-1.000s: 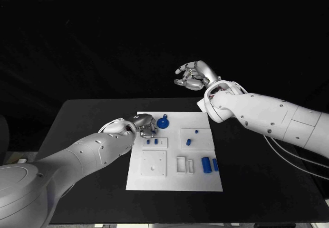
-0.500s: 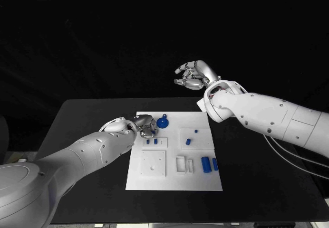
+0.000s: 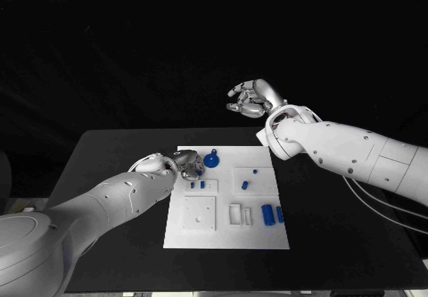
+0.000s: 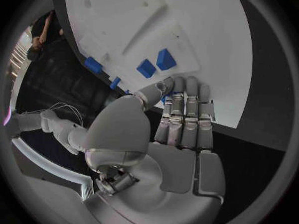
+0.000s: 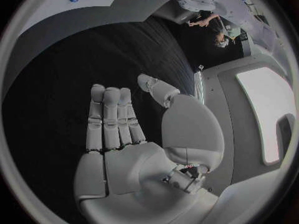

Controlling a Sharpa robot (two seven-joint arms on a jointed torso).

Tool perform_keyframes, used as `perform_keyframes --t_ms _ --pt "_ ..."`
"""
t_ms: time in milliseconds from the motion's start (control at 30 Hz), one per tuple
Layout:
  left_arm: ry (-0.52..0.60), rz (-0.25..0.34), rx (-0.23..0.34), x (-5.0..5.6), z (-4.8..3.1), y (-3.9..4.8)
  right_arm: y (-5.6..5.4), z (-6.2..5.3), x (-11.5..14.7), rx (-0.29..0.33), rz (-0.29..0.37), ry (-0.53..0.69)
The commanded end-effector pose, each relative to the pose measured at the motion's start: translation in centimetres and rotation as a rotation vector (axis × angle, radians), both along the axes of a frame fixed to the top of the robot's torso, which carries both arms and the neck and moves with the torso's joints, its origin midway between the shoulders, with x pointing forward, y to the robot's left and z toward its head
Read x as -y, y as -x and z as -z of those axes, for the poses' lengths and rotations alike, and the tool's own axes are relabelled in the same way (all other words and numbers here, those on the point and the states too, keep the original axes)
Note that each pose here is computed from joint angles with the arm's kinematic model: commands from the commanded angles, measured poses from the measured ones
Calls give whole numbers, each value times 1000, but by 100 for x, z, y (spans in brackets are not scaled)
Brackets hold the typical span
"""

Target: Assemble the parts on the task board

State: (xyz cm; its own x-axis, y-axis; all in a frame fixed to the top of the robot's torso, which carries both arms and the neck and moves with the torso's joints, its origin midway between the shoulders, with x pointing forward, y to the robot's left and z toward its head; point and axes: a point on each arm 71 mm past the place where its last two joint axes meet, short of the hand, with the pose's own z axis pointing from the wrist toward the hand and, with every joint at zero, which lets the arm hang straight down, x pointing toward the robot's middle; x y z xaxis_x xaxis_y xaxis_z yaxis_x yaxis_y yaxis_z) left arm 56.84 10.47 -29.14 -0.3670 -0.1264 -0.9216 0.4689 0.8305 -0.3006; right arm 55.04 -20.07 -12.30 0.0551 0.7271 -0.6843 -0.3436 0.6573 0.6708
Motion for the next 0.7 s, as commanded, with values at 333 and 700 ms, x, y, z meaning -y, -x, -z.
perform_keyframes --t_ms 333,700 --pt "-20 -32 -1 -71 44 -4 3 -7 2 6 -3 2" --pt "-31 -52 -5 -128 49 -23 1 -4 11 3 -2 3"
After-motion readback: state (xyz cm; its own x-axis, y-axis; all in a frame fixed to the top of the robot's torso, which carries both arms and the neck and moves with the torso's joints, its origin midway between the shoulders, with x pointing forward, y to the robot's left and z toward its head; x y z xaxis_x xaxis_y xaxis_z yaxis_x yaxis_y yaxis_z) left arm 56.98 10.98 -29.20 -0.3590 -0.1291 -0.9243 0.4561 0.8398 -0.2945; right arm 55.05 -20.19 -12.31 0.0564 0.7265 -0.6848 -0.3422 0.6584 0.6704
